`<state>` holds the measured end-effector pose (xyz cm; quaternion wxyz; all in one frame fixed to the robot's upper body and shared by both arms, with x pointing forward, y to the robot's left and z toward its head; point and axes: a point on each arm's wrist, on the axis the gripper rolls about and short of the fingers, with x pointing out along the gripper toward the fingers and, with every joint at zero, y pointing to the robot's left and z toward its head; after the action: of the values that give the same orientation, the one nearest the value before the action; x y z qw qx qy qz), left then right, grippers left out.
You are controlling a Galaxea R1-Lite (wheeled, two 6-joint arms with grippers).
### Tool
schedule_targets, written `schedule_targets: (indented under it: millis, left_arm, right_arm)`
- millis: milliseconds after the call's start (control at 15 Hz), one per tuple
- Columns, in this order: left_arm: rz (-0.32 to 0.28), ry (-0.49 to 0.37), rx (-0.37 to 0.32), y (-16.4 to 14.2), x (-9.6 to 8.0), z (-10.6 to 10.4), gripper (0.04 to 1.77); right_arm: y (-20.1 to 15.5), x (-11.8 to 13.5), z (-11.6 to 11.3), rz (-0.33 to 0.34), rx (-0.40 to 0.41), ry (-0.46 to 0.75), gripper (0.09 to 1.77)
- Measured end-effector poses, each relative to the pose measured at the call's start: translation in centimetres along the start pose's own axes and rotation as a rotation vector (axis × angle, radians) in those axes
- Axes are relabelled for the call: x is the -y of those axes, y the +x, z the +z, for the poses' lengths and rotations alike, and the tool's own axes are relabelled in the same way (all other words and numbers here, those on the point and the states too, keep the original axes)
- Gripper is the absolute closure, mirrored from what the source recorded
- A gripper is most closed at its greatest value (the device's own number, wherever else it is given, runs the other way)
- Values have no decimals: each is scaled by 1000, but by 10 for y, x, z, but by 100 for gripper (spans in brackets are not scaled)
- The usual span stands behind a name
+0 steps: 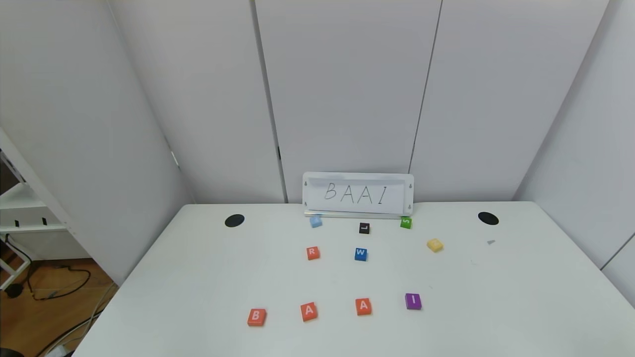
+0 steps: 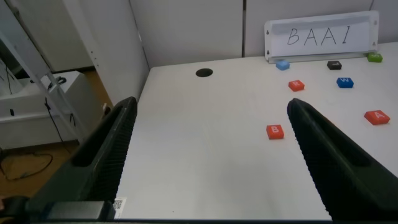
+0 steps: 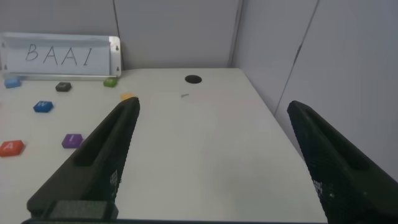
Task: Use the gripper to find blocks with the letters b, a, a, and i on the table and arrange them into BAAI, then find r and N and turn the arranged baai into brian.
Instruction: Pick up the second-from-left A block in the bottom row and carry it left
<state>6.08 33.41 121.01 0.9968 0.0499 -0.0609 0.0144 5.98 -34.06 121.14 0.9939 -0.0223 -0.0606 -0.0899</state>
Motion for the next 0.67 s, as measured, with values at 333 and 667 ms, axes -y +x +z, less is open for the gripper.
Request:
schedule_targets:
  millis: [333,667]
  left_arm:
    - [-59,-4,-111,5,4,-27,9]
    - [-59,-34,-114,4,4,-27,9]
  right_arm:
    - [4,-7,-29,200,-128,-3,15]
    - [4,-7,-30,204,-134,8,15]
